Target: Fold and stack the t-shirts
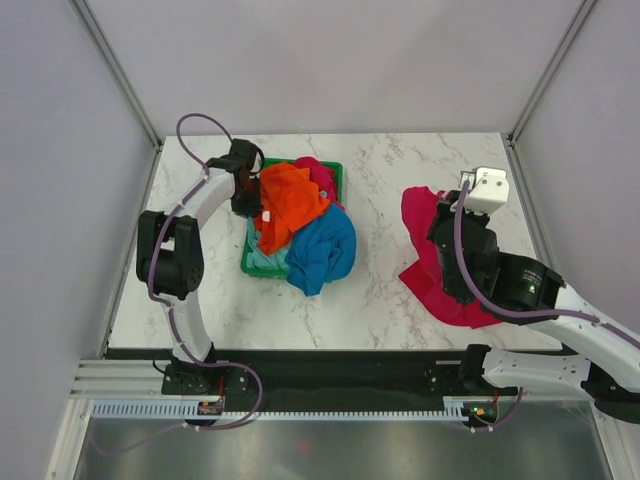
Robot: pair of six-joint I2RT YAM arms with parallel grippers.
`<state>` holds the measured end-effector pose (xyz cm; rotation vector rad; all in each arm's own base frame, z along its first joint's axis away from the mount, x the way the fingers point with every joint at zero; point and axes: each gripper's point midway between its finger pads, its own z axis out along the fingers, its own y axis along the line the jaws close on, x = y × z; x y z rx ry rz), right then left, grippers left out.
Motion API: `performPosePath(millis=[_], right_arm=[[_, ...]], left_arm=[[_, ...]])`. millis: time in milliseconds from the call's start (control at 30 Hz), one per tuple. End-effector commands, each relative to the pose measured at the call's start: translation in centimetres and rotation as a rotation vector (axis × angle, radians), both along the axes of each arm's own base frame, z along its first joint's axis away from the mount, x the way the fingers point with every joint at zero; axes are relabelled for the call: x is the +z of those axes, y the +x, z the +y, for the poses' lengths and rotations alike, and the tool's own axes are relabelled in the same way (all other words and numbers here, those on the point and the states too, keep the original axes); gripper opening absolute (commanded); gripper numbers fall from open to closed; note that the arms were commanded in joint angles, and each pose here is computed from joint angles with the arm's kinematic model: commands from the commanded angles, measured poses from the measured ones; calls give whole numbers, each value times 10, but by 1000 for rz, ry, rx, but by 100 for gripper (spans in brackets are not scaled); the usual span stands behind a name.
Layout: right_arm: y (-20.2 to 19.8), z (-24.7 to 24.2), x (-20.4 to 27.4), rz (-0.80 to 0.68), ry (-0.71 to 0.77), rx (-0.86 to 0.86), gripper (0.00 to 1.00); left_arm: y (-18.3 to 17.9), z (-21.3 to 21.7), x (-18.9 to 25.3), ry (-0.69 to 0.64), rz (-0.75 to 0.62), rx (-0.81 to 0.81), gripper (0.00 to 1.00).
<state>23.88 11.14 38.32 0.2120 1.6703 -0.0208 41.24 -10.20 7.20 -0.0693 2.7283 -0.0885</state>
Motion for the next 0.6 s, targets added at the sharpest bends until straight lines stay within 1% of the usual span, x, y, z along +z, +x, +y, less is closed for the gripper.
performPosePath(millis=[0,33,100,133,167,200,233,267,300,333,433,467,500,533,567], right_arm=[[1,6,2,2,17,31,6],[3,14,0,15,7,60,6],[4,23,-6,35,-14,98,5],[4,33,-9,52,-16,138,4],[4,38,-11,64,-14,163,4],[3,41,-15,84,-14,179,3],[2,44,-17,95,-11,194,1],[-1,49,-21,117,-9,229,1],[-2,50,-24,127,-7,239,1],[-4,51,-27,134,7,247,0],[-7,50,-39,153,10,251,0],[-7,50,-42,156,11,249,0],[-6,49,-43,156,9,243,0],[-5,50,-46,162,0,239,1],[-4,51,-47,163,1,237,0]], left_arm=[[4,119,22,407,32,83,2],[1,145,23,449,45,122,2],[-3,171,28,458,49,214,20],[-7,196,27,474,64,286,35],[-9,209,29,514,73,326,74],[-13,229,41,591,83,382,80],[-18,245,38,599,109,459,83],[-19,252,43,595,109,502,86],[-12,256,56,581,75,544,86],[-14,255,67,573,52,568,87],[-6,243,100,529,-59,585,89],[-7,237,126,516,-126,587,89],[-5,232,142,516,-170,582,90],[-2,218,156,512,-210,541,91],[-3,211,168,513,-234,519,97]])
